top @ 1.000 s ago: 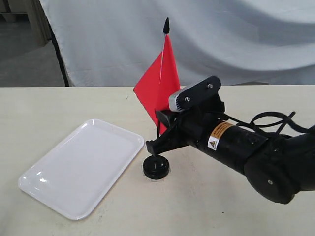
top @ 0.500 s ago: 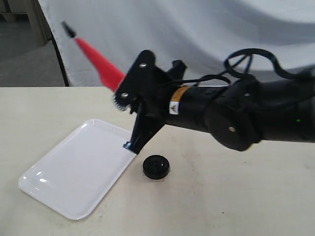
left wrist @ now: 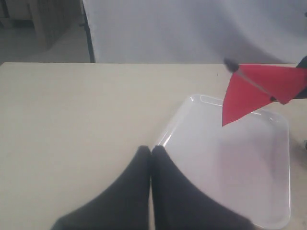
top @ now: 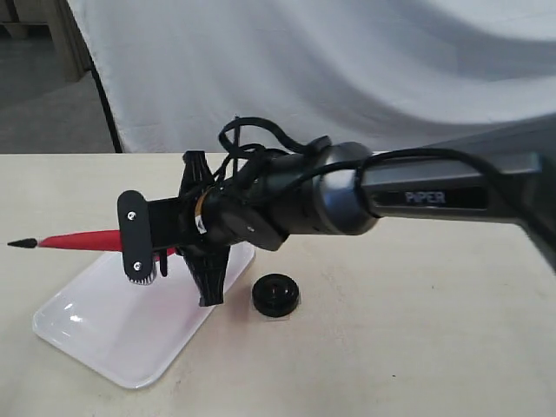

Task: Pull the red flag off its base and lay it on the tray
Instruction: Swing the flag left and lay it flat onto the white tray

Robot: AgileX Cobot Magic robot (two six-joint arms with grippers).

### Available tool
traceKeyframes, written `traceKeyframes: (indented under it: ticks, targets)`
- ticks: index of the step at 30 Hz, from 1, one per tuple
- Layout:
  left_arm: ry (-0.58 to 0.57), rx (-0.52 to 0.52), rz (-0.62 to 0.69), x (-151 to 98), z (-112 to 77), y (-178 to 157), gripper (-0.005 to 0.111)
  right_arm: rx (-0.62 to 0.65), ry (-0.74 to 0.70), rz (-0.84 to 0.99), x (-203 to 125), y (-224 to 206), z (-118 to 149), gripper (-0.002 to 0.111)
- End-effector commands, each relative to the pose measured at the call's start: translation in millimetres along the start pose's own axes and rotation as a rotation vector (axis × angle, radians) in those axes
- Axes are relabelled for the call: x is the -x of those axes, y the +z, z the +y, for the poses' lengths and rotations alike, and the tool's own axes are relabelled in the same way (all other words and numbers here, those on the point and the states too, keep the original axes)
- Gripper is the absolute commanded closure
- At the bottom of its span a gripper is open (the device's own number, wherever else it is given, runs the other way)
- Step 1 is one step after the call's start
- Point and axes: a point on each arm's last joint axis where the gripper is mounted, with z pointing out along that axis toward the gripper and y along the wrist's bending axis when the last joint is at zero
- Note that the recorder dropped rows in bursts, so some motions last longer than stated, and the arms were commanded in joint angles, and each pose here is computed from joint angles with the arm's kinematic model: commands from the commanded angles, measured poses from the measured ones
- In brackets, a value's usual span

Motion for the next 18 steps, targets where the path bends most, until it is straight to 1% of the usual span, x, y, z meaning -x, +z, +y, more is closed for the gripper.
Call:
traceKeyframes:
  ticks: [1, 4, 6, 9, 11, 18]
  targets:
    - [0.002, -0.004, 0.001, -0.5, -0.2, 0.1, 0.107, -0.006, -0.193, 0.197, 7.6, 18.1, -0.9, 0.109]
    - [0.002, -0.004, 0.001, -0.5, -0.2, 0.1, 0.107, -0.112, -0.271, 0.286, 16.3, 32.1, -1.1, 0.109]
    - [0.002, -0.004, 0.001, -0.5, -0.2, 0.1, 0.107, -0.150, -0.357, 0.312, 22.0, 42.4, 5.0, 0.109]
    - [0.002, -0.004, 0.001, -0.5, -0.2, 0.1, 0.107, -0.169, -0.487, 0.321, 28.0, 54.7, 16.5, 0.109]
    - [0.002, -0.004, 0.001, -0.5, -0.2, 0.1, 0.107, -0.167, -0.536, 0.322, 27.2, 61.7, 21.9, 0.109]
    - [0.002, -0.004, 0.001, -0.5, -0.2, 0.1, 0.107, -0.147, -0.531, 0.317, 24.5, 70.3, 29.8, 0.109]
